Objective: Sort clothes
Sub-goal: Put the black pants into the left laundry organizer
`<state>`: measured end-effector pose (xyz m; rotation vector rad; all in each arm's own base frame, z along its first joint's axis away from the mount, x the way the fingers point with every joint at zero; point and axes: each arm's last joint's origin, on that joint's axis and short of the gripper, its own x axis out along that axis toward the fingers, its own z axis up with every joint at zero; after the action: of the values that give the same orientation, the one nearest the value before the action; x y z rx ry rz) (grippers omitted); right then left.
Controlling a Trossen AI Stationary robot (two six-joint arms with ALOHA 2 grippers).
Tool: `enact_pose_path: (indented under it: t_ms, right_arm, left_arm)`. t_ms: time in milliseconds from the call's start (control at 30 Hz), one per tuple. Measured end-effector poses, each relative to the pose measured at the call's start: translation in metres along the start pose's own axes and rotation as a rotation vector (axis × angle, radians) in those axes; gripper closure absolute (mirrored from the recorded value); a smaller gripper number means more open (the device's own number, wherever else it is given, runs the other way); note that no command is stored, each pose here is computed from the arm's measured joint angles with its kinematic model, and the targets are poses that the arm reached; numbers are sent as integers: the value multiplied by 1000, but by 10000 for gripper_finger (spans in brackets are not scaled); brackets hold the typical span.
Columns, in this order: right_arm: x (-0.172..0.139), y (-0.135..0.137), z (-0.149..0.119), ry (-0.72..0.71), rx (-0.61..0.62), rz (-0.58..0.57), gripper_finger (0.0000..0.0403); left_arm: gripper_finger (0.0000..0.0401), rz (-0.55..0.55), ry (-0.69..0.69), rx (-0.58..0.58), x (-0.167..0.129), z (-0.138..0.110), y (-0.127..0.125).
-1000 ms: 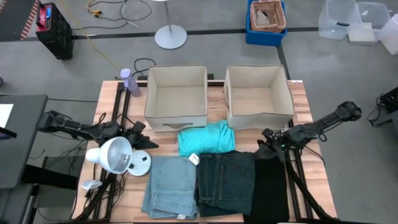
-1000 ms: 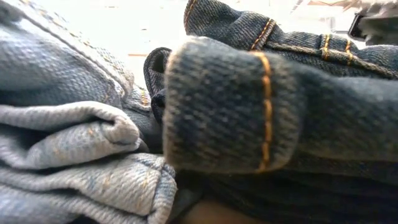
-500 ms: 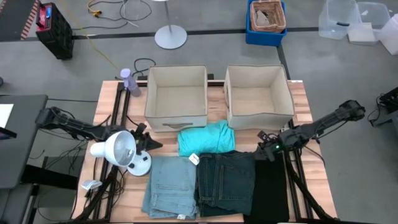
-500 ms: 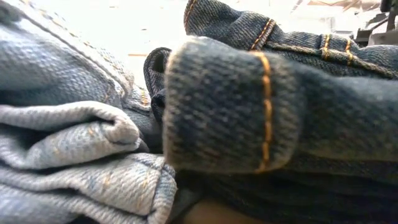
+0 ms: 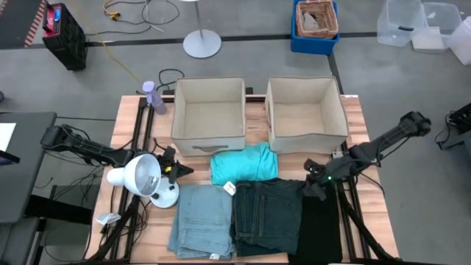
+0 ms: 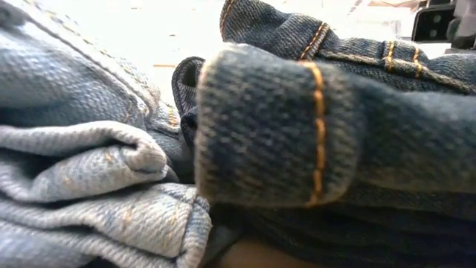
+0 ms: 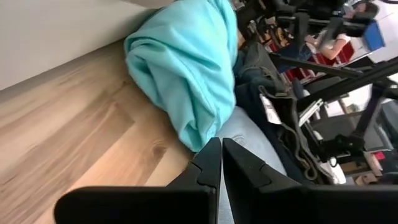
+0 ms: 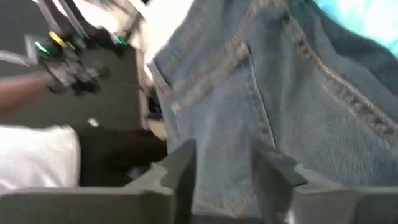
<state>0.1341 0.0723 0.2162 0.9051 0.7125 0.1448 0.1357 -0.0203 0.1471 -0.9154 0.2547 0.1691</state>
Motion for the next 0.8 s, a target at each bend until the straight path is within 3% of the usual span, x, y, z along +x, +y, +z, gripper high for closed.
enact_pose_path:
  t_ms: [167,367,533,800]
  right_arm:
    - [0,9,-5,180,-76,-227,181]
    - [8,3,-24,384,-149,-488,181]
    - [20,-3,-36,456,-178,-604,186]
    - [38,-3,-52,393,-104,-693,188]
  left_arm:
    - [390,11,-13,-3,0,0,0]
    - [390,15,-25,-6,0,1,0]
    - [390,15,-25,-6,0,1,0]
    - [390,15,-25,-7,0,1,0]
